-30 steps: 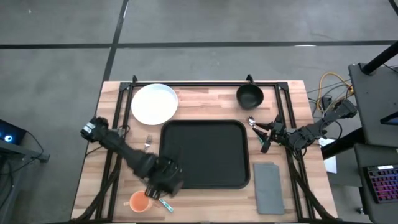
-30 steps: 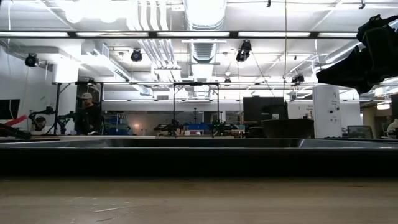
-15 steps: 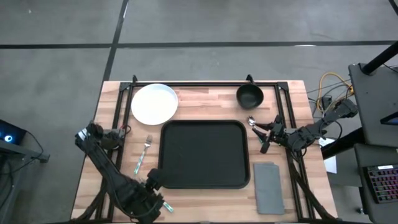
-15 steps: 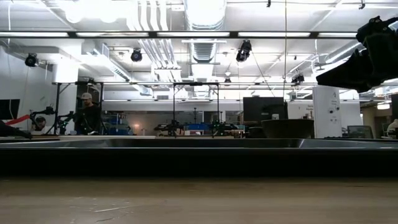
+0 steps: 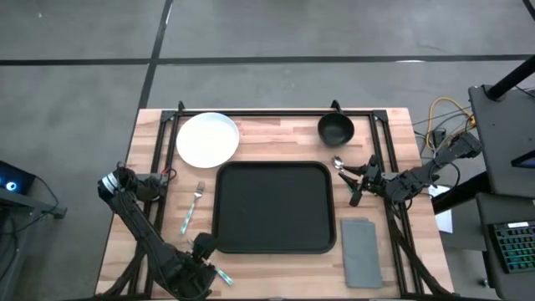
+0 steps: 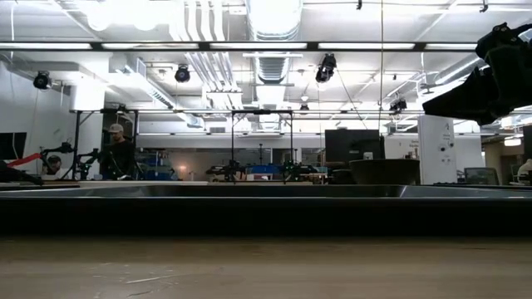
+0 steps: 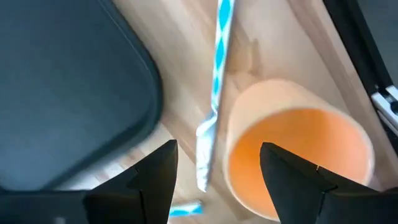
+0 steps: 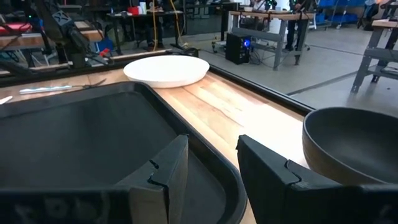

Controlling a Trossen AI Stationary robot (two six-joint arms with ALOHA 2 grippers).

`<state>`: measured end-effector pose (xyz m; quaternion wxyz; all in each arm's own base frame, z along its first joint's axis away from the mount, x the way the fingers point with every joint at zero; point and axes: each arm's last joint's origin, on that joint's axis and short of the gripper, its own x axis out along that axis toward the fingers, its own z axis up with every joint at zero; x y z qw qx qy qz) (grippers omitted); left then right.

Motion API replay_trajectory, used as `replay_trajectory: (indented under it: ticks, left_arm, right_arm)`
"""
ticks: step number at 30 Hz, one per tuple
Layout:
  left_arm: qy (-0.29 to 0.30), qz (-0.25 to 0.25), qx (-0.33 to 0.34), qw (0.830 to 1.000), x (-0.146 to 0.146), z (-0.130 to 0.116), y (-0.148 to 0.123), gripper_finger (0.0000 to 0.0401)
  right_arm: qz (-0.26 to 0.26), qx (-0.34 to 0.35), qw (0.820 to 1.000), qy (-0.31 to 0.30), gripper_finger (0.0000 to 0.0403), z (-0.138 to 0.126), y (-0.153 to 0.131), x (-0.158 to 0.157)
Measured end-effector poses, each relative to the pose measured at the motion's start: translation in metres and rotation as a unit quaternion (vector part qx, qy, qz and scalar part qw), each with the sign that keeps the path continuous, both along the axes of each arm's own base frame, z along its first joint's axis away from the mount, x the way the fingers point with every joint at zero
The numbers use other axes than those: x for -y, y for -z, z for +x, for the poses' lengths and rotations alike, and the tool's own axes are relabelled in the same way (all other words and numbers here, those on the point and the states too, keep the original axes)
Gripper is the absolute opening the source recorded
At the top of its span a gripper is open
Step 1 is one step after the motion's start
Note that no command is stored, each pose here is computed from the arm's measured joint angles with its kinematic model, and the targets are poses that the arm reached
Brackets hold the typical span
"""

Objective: Set up tray
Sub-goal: Put the orange mug on the top left of the black serving tray

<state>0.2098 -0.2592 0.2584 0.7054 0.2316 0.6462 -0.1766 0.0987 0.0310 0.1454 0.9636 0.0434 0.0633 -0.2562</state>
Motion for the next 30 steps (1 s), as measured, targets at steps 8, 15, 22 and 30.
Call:
replay_trajectory:
  ticks: [8, 15, 22, 30]
  left_arm:
    - [-0.049, 0.0, -0.003, 0.999, 0.005, -0.022, 0.016, 0.0208]
    - [-0.108, 0.022, -0.005, 0.994, -0.005, -0.025, 0.038, 0.0208]
    - [-0.199, -0.001, 0.01, 0.98, -0.019, -0.03, 0.039, 0.0166]
    - [-0.252, -0.046, 0.029, 0.966, -0.025, -0.032, 0.024, 0.001]
  right_arm:
    - [0.0, 0.0, 1.0, 0.0, 0.0128, 0.0, 0.0, 0.0]
    - [0.002, 0.001, 1.0, 0.0, 0.0128, 0.0, 0.0, 0.0]
    - [0.01, 0.006, 1.0, 0.001, 0.0128, 0.0, 0.0, 0.0]
    - [0.012, 0.006, 1.0, 0.001, 0.0128, 0.0, 0.0, 0.0]
